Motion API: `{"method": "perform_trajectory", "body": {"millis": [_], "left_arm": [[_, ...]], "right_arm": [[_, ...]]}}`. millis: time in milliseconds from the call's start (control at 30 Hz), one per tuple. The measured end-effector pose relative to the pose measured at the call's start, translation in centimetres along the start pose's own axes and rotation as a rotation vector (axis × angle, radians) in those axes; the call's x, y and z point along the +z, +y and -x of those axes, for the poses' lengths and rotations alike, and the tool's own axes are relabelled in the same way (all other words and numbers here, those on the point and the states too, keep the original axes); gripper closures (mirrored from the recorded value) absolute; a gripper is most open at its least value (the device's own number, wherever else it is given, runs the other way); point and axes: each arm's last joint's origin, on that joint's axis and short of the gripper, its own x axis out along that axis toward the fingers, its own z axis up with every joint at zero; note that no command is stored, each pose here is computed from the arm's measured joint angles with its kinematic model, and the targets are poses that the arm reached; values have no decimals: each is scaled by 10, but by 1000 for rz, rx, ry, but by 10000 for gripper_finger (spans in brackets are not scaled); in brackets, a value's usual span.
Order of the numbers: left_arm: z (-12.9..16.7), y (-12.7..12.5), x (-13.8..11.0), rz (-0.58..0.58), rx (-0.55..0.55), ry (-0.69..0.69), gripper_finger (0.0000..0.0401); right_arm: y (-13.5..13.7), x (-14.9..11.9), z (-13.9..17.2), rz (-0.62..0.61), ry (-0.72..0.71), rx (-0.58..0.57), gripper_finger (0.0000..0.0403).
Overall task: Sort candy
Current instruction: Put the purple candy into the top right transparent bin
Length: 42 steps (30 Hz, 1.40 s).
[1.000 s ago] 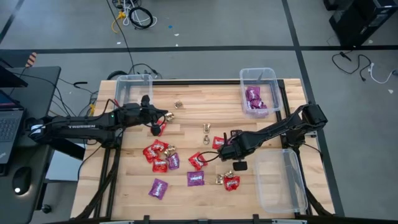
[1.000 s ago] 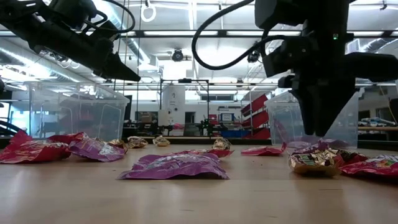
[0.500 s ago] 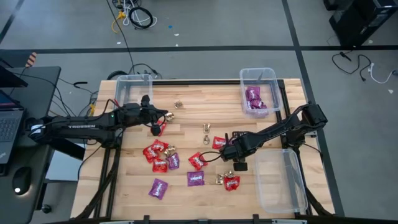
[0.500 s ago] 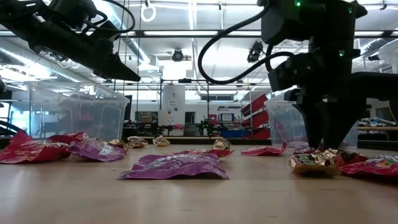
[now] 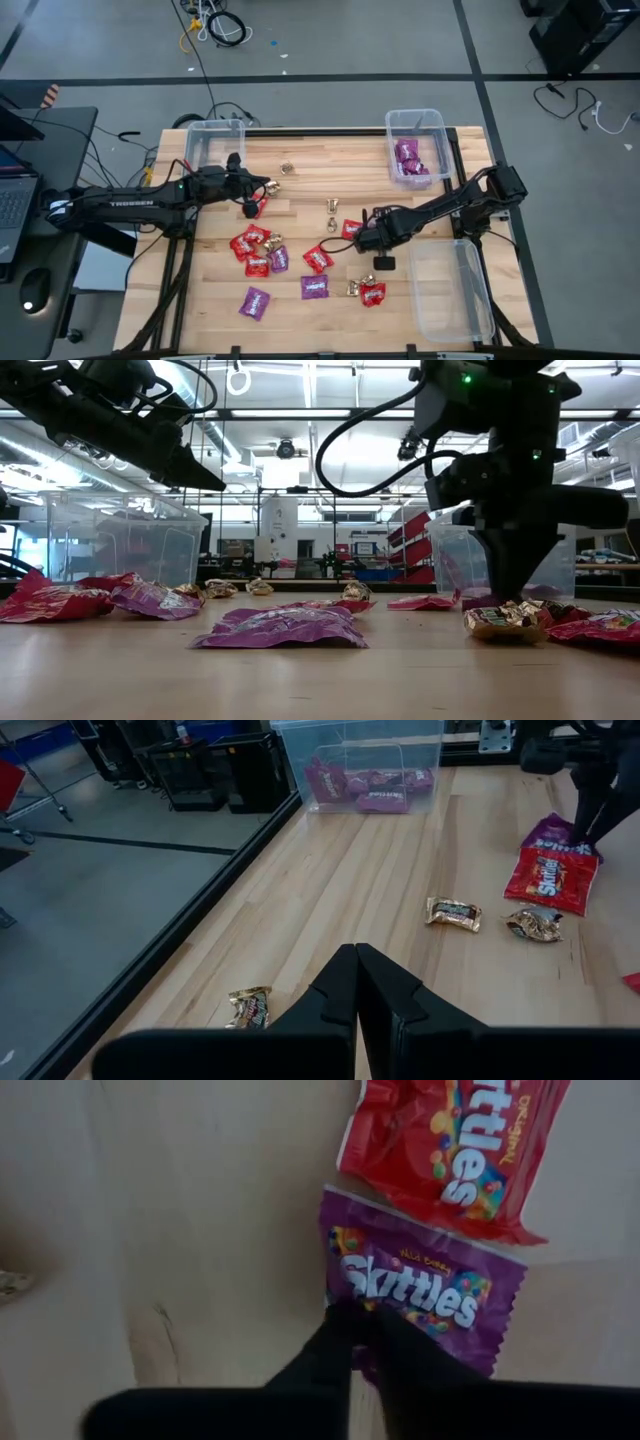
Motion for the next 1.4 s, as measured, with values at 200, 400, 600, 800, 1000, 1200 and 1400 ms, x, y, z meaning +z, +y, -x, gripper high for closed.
{"method": "perform_trajectory", "body": {"millis": [200,400,600,800,1000,1200,1400], "left_arm": [[0,0,0,-1,-1,5,392],[0,0,-2,-3,-2,17,392],[0,0,-1,-4,-1,14,392],[0,0,-1,-5,-1,14,392],[0,0,-1,-6,-1,13,392],[0,0,-1,-6,-1,10,392],[0,0,-1,-5,0,7,392]], "right_arm": [[0,1,1,-10,2,-1,401],[1,7,15,-6,24,-39,402],[4,13,29,-1,33,-41,402],[2,15,44,-1,63,-64,402],[-5,13,78,-38,14,-107,402],[-33,-3,130,-222,-69,-196,403],[-78,-25,173,-487,-170,-223,403]]}}
